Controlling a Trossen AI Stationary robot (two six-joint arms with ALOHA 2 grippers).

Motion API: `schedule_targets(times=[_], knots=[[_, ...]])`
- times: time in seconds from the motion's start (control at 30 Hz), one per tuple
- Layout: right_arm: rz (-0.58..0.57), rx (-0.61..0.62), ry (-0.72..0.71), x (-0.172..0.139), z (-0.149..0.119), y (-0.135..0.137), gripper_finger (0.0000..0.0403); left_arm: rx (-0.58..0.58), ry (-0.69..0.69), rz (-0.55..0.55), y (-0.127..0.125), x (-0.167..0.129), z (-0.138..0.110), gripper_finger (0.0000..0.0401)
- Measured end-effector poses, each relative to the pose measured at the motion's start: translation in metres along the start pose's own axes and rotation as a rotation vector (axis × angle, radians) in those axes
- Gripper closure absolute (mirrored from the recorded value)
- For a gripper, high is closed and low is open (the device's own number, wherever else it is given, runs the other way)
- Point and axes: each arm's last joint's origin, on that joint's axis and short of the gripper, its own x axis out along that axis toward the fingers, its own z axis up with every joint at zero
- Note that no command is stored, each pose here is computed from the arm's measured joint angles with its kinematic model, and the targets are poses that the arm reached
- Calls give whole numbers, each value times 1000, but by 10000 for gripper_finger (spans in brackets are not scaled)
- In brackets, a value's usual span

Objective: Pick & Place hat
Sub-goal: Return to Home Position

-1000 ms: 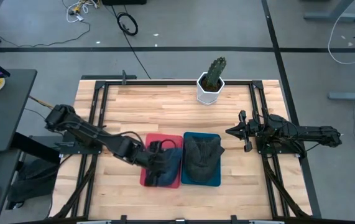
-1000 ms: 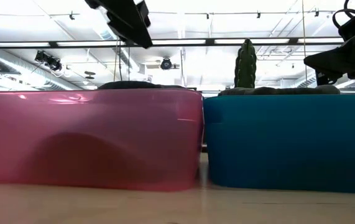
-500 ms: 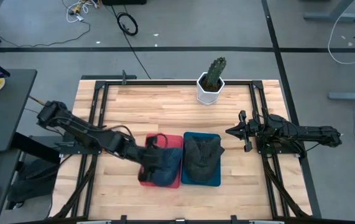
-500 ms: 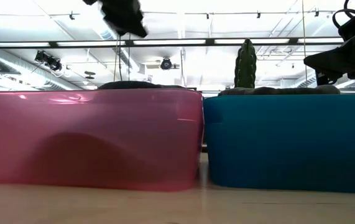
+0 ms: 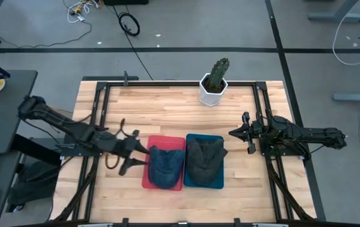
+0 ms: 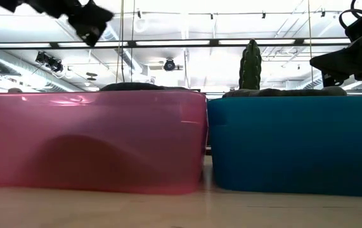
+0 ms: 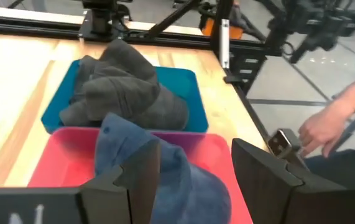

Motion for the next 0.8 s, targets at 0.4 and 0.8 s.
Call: schedule_targets(times=[0.4,0.8], knots=[[0,0,0,0,0,0,382,-12,-167,-22,13,-47,-47,197],[0,0,0,0,0,0,382,-63,-278,55,34,-63,-97,197]])
